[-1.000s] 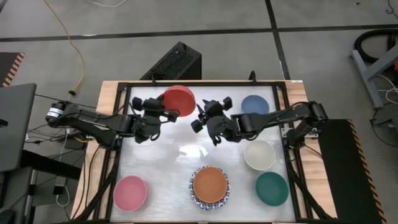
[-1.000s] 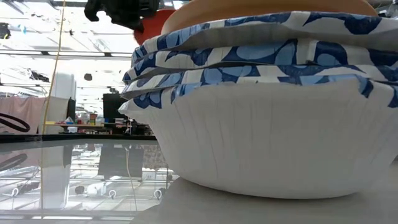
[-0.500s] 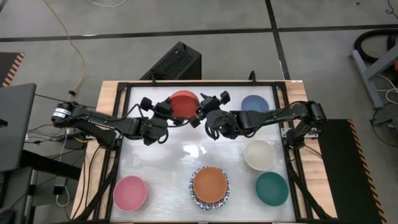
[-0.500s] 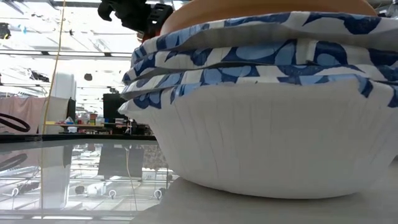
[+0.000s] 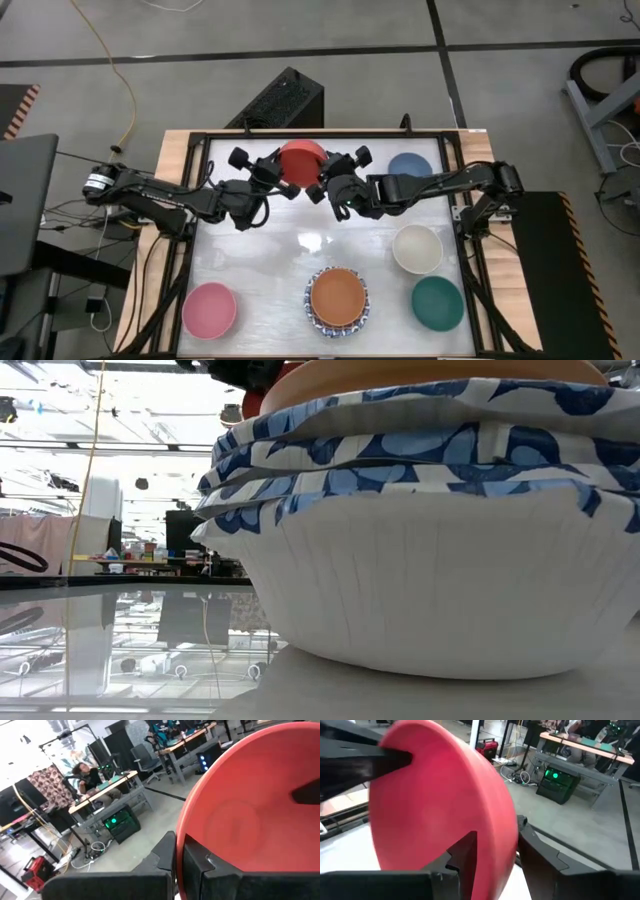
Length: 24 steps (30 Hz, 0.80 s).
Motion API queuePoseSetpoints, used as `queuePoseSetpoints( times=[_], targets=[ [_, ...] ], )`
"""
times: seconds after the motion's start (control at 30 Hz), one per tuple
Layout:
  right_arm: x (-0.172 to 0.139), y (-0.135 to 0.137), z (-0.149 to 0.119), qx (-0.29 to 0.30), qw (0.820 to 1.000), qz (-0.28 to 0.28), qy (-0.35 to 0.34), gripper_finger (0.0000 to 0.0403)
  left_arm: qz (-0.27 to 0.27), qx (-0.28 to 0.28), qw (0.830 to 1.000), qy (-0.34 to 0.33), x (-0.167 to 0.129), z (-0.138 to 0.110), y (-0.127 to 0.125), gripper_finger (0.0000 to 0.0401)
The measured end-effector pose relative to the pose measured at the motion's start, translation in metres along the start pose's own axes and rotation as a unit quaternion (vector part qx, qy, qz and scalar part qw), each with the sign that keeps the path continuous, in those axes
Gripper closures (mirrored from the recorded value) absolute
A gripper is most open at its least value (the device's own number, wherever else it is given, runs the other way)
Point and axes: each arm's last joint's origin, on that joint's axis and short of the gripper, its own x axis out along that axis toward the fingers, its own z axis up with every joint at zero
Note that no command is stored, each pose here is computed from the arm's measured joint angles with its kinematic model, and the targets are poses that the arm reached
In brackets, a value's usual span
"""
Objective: Nest bowls inside each other by size order
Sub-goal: Stack the orange bowl on top of the brown bowl
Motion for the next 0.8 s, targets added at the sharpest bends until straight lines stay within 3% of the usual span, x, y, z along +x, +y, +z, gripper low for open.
queuePoseSetpoints(
  times=[0.2,0.43,0.67,0.8],
  targets=[
    [0.001,-0.001,-0.002,0.015,1.000,0.001,0.007,0.0268,-0.004,0.008,1.000,-0.005,0.000,0.001,0.000,0.0401],
    [0.006,-0.005,-0.006,0.034,0.999,-0.001,0.029,0.0388,-0.017,0.032,0.999,-0.012,0.000,0.002,0.000,0.0401],
    [0.008,-0.007,-0.009,0.048,0.998,0.006,0.044,0.0396,-0.030,0.054,0.998,-0.021,0.002,0.002,-0.001,0.0397],
    [0.007,-0.007,-0.012,0.061,0.996,0.012,0.058,0.0396,-0.065,0.098,0.992,-0.051,0.000,0.007,0.003,0.0365]
  ],
)
